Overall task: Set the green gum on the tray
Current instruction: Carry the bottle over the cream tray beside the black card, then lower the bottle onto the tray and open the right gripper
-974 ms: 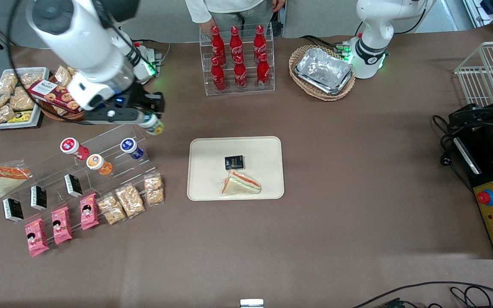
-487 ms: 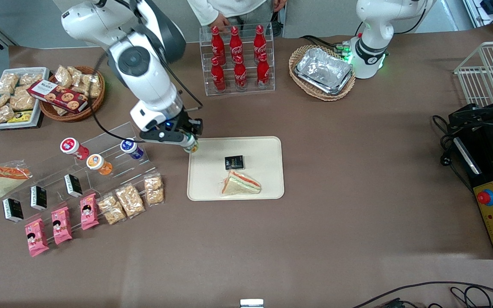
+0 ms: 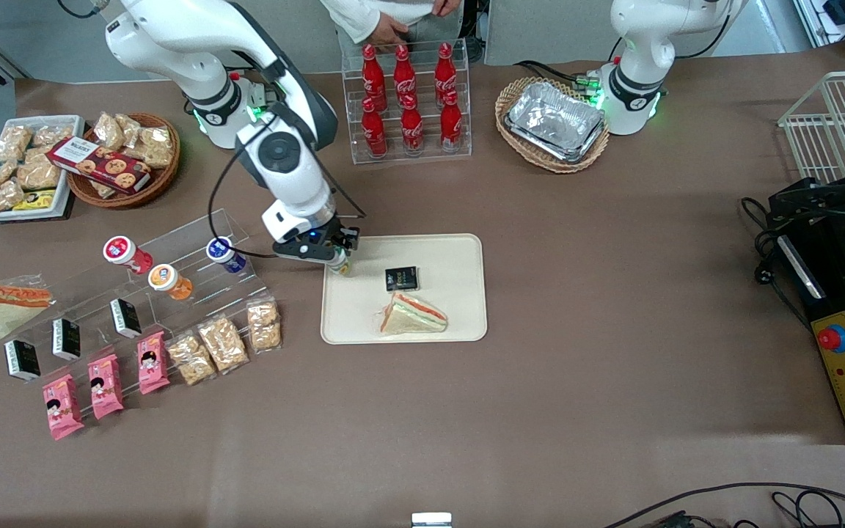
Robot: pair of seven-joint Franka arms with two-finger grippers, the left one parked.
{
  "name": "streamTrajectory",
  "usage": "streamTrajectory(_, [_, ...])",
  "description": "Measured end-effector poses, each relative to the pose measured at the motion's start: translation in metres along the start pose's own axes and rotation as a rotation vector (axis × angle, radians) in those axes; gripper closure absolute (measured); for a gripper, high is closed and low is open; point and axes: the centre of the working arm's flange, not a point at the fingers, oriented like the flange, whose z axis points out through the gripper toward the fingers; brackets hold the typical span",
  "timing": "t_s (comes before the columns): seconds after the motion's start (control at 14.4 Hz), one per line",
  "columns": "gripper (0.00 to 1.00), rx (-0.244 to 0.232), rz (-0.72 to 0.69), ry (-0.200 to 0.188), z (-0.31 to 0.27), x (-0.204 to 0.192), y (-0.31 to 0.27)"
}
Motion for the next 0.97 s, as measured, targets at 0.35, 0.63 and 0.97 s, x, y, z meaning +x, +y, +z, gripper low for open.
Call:
streamTrajectory(0.35, [0.43,-0.039,0.019,0.042,0.04,-0.023,-0.015])
streamTrajectory(0.63, [0.37,-0.038,0.022,0.04,0.046,-0.021,-0.014])
streamTrajectory(0.97, [0.0,-0.021,0.03,0.055,0.038,-0.013,-0.017])
